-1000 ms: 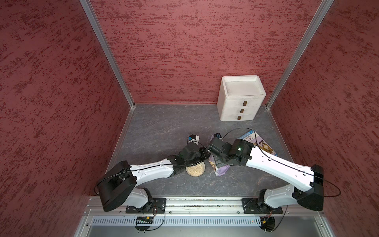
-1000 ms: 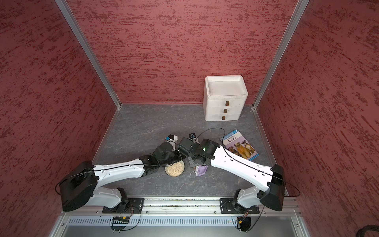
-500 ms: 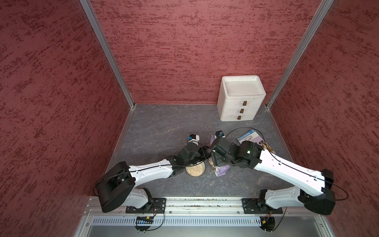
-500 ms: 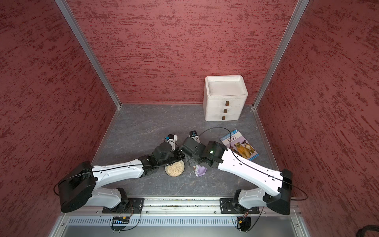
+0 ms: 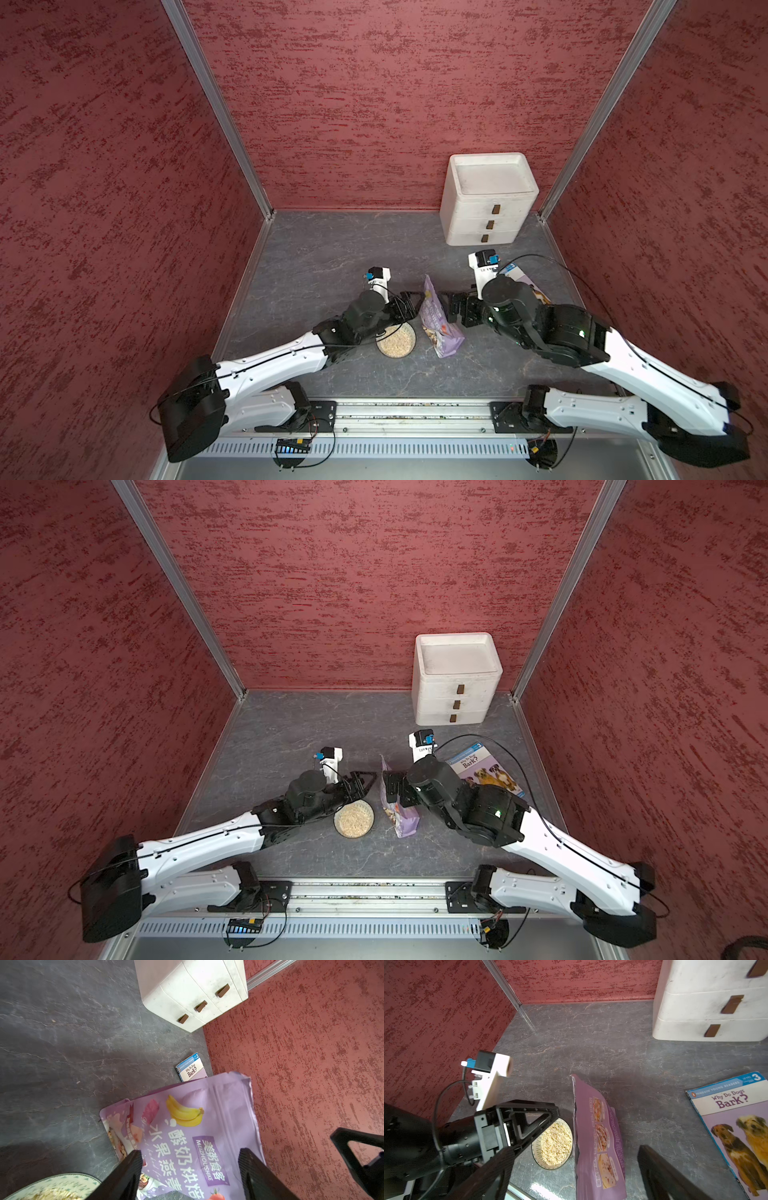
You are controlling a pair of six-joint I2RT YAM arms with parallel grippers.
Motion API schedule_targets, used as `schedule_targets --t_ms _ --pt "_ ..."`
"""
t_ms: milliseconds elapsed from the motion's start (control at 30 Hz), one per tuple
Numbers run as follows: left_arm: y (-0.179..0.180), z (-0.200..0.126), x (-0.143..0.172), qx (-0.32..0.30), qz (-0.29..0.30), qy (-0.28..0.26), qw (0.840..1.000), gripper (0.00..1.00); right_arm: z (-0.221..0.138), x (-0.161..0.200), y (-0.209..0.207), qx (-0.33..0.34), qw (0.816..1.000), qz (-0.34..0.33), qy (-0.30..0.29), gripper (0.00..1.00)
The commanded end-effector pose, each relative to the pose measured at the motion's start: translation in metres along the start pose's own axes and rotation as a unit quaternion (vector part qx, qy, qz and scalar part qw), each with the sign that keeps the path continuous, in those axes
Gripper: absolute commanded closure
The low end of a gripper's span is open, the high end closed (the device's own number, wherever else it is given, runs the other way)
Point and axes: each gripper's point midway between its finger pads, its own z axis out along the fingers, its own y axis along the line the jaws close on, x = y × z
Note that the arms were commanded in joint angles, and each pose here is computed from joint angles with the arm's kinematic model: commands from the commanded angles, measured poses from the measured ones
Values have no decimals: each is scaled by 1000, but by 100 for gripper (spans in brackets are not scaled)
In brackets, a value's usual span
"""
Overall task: Pour the oats into the breakfast bowl
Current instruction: Reset both arms
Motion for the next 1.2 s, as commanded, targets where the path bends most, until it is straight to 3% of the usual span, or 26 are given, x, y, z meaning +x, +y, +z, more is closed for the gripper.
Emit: schedule_targets --t_ms 0,133,300,400,567,800,867,967,1033,1100,1167 --pt "23 -10 -4 -43 24 -11 999 22 1 -10 -3 13 999 -1 -29 2" --pt "22 -24 -16 -53 48 -29 997 20 3 -12 -11 33 998 -3 -46 2" --pt "27 -50 -49 -100 110 -70 986 10 5 -28 -35 94 991 -11 -91 2" --pt "36 -68 -81 -129 127 -109 977 1 11 -47 -50 104 988 -8 -115 2" --pt "66 -90 -149 -201 120 -170 957 0 40 -81 -100 132 982 5 -136 2" --pt "149 -119 -223 -336 114 -241 903 0 78 -103 -234 217 949 70 -218 1" --pt "180 -126 -232 -373 130 -254 883 0 90 -94 -256 253 935 49 -243 2" --pt "226 -131 -239 -415 157 -267 856 0 119 -71 -267 266 936 -32 -230 1" --pt "255 -130 -239 -420 149 -267 854 0 129 -54 -287 310 927 -43 -207 1" --pt "273 -132 -244 -425 123 -262 858 0 125 -38 -318 353 910 1 -217 2" --pt "284 -130 -248 -421 117 -242 866 0 124 -34 -327 345 916 18 -204 1"
